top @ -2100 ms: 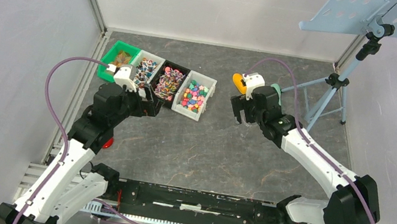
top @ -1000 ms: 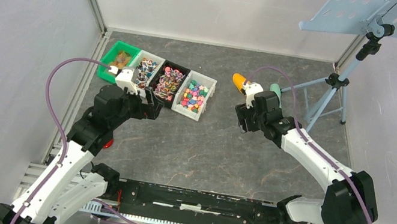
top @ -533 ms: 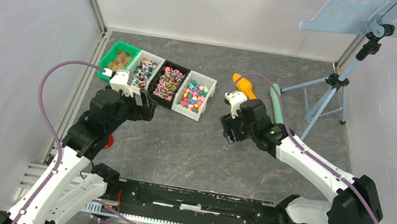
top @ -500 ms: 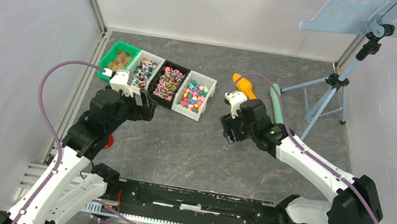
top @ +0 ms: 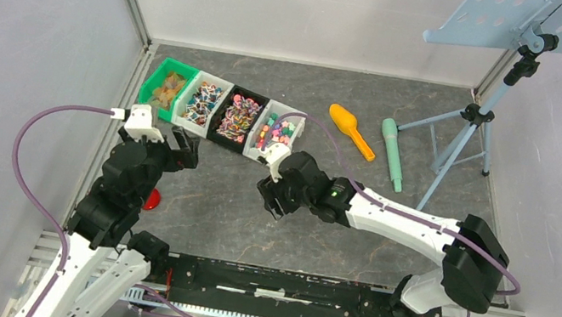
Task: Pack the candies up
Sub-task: Place the packing bottle at the center of the board, then pick up the spatula from the center of the board.
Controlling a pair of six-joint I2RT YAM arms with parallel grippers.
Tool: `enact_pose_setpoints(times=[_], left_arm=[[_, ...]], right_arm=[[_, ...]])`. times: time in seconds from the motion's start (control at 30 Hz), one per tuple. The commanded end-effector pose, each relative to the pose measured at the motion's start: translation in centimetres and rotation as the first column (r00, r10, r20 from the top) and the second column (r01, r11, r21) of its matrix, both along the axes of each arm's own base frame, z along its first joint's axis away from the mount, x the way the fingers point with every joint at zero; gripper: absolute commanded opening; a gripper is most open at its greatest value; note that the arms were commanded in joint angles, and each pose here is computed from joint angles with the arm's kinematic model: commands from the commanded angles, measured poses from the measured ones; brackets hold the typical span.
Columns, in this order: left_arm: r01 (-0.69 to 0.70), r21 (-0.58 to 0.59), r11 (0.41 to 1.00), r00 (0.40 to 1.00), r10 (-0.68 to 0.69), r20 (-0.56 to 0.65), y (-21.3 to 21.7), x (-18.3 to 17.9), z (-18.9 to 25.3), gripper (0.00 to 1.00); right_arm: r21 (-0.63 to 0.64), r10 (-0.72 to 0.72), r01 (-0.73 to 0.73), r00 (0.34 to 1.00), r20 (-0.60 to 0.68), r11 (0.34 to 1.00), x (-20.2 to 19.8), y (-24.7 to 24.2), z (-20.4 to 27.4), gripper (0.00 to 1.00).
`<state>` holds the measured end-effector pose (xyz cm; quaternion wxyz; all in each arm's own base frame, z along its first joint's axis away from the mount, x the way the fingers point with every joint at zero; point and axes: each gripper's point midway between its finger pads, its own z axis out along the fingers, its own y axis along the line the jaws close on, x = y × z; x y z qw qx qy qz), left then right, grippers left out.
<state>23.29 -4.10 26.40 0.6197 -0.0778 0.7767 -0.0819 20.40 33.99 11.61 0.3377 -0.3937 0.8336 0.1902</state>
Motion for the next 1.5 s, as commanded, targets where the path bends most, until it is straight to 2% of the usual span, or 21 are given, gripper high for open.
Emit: enact_pose_setpoints(times=[0.0, 0.17, 0.3, 0.47, 0.63, 0.73, 0.9, 1.07, 1.17, 1.3, 1.47], left_arm=[[-0.021, 0.033, 0.999, 0.999, 0.019, 0.041, 0.5, 0.3, 0.9, 0.93], [-0.006, 0.036, 0.999, 0.999, 0.004, 0.032, 0.3, 0.4, 0.6, 0.94], [0.017, 0.043, 0.999, 0.999, -0.019, 0.030, -0.1, 0.4, 0.5, 0.94], [0.035, 0.043, 0.998, 0.999, -0.036, 0.027, -0.4, 0.4, 0.5, 0.95], [0.079, 0.032, 0.996, 0.996, -0.080, 0.030, -1.2, 0.5, 0.4, 0.95], [0.075, 0.031, 0.997, 0.997, -0.076, 0.035, -1.2, 0.4, 0.5, 0.95], [0.086, 0.029, 0.996, 0.995, -0.088, 0.049, -1.4, 0.1, 0.7, 0.95], [0.073, 0.035, 0.997, 0.996, -0.075, 0.057, -1.1, -0.1, 0.8, 0.96], [0.087, 0.034, 0.996, 0.994, -0.089, 0.057, -1.4, -0.1, 0.8, 0.96], [0.084, 0.042, 0.996, 0.995, -0.086, 0.047, -1.4, -0.1, 0.5, 0.96], [0.074, 0.050, 0.996, 0.996, -0.076, 0.046, -1.2, 0.0, 0.5, 0.97]], right_arm=[[0.059, -0.012, 0.011, 1.000, 0.018, 0.998, 0.2, 2.1, 1.9, 0.66], [0.074, -0.008, 0.006, 1.000, 0.024, 0.997, 0.4, 2.4, 2.9, 0.85], [0.078, 0.019, -0.024, 0.997, 0.070, 0.997, 1.0, 2.9, 6.1, 0.98], [0.089, -0.035, 0.025, 0.993, 0.116, 0.996, 3.7, 1.6, 9.2, 0.98], [0.020, -0.165, 0.164, 0.965, 0.206, 0.986, 9.8, -2.6, 9.8, 0.98], [-0.006, -0.244, 0.250, 0.949, 0.199, 0.968, 13.7, -5.7, 9.4, 0.93], [-0.162, -0.327, 0.394, 0.887, 0.327, 0.905, 19.1, -11.2, 8.2, 0.88], [-0.272, -0.338, 0.448, 0.866, 0.368, 0.852, 23.5, -14.6, 5.3, 0.75], [-0.286, -0.361, 0.479, 0.851, 0.381, 0.830, 26.6, -15.5, 4.2, 0.71], [-0.259, -0.385, 0.480, 0.857, 0.342, 0.838, 30.4, -15.9, 3.2, 0.73], [-0.249, -0.369, 0.440, 0.884, 0.287, 0.863, 33.4, -15.9, 1.0, 0.86]])
